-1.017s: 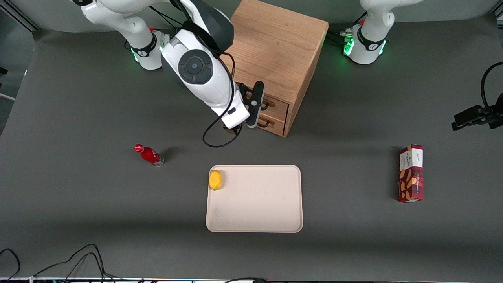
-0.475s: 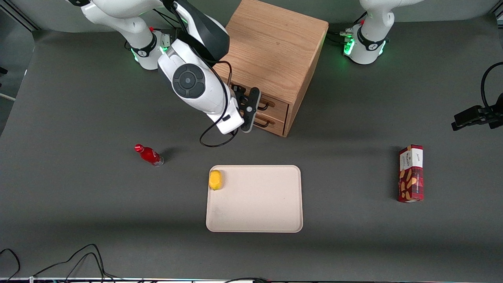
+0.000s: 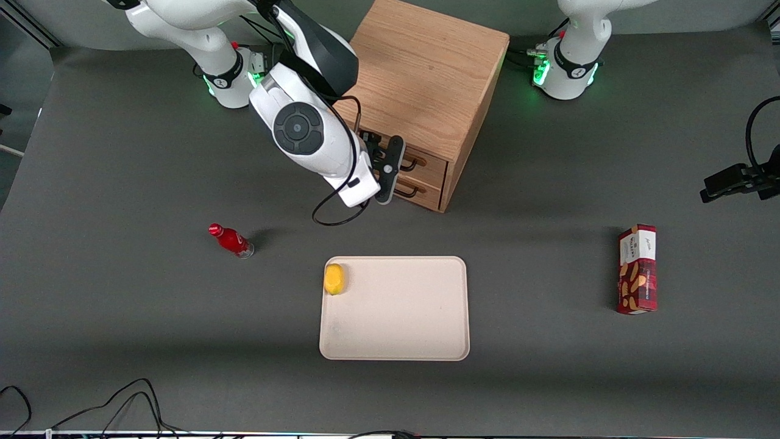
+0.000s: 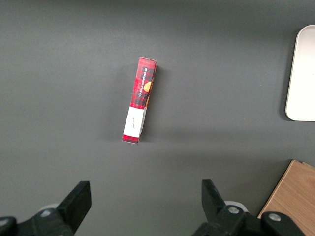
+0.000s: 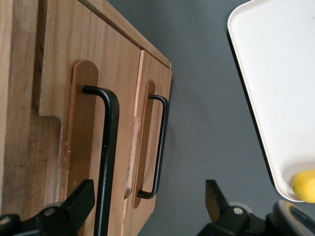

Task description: Open upper drawer

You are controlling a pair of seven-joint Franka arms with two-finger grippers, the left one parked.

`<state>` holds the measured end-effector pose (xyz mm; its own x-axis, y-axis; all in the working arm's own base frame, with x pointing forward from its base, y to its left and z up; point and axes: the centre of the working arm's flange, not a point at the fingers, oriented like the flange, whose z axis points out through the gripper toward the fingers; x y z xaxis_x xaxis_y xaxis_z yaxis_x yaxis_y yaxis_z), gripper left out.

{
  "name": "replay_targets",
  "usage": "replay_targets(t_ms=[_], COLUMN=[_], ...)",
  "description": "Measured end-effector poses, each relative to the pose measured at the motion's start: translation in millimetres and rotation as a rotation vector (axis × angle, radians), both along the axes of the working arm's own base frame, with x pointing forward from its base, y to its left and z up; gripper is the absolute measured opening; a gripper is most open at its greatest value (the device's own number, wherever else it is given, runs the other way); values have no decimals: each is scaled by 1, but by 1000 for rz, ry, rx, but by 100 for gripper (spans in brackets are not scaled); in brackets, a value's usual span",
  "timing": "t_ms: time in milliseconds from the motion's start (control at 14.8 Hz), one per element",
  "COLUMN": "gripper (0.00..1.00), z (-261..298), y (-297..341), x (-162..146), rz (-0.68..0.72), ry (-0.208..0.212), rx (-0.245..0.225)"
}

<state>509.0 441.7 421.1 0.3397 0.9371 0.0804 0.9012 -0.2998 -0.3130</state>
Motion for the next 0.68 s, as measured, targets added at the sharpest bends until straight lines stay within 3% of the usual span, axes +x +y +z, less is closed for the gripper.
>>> replay_targets(t_ms=[678], gripper=[100], z=[-7], y=[2], x=[-5], rz=[-12], ry=[27], rx=[-1])
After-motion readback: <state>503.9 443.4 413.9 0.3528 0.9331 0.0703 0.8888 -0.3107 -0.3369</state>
